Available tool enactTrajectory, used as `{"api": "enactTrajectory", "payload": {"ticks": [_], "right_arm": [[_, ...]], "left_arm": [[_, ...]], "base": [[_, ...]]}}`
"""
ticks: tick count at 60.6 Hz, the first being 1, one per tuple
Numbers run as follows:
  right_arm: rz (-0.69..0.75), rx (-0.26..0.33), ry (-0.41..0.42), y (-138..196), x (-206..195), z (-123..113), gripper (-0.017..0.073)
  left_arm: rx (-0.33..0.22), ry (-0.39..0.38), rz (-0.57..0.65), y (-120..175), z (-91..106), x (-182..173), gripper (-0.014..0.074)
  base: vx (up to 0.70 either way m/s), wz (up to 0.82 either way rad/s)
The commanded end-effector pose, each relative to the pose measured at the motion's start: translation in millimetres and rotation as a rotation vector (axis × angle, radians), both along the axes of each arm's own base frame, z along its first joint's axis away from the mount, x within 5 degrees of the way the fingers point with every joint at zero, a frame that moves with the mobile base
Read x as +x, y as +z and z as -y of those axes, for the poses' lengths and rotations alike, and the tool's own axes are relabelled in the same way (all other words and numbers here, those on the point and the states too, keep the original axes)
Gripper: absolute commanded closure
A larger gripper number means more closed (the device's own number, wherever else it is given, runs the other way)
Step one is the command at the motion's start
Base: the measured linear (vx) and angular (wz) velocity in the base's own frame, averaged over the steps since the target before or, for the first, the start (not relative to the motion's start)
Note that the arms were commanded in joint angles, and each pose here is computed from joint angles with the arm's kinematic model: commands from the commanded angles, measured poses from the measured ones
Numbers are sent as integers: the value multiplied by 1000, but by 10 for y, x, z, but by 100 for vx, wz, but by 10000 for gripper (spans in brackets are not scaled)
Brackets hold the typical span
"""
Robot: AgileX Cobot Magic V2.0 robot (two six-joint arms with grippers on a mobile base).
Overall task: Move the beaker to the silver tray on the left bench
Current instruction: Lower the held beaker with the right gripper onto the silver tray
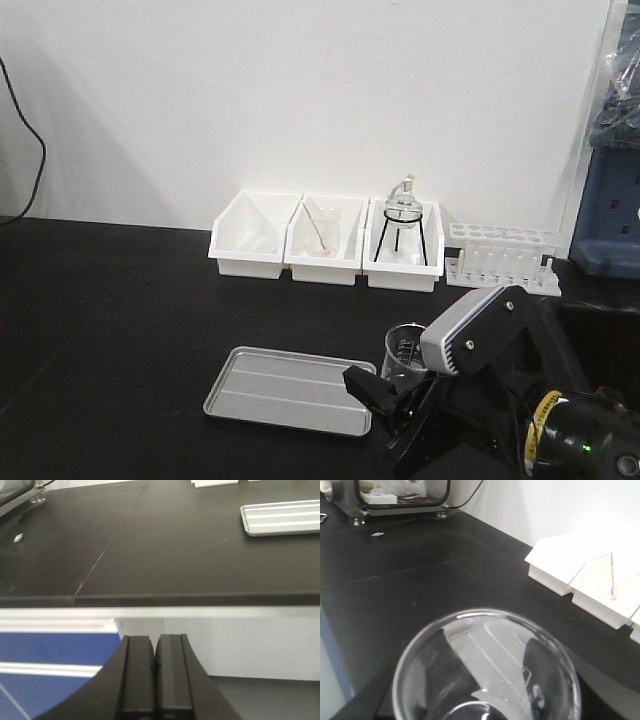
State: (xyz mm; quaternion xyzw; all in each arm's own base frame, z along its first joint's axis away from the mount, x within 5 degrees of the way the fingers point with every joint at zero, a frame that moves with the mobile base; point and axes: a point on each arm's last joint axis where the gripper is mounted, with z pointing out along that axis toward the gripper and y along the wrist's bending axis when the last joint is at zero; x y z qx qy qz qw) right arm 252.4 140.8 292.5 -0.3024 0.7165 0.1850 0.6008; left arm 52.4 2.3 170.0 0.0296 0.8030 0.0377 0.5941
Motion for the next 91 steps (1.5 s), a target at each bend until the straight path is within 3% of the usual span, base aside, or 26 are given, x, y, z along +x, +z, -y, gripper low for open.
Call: {"api": "enactTrajectory", "payload": {"ticks": [1, 51, 91], "right_arm": [[83, 81, 34, 248, -35, -23, 570], [75, 85, 37, 224, -17, -34, 571], [-106, 99, 179, -821, 915, -625, 571]], "left_arm": [[-2, -8, 64, 3, 7, 17, 592], [-2, -8, 64, 3, 7, 17, 592], [-2, -8, 64, 3, 7, 17, 592]], "base": [[25, -8], [18, -4], [4, -3]]}}
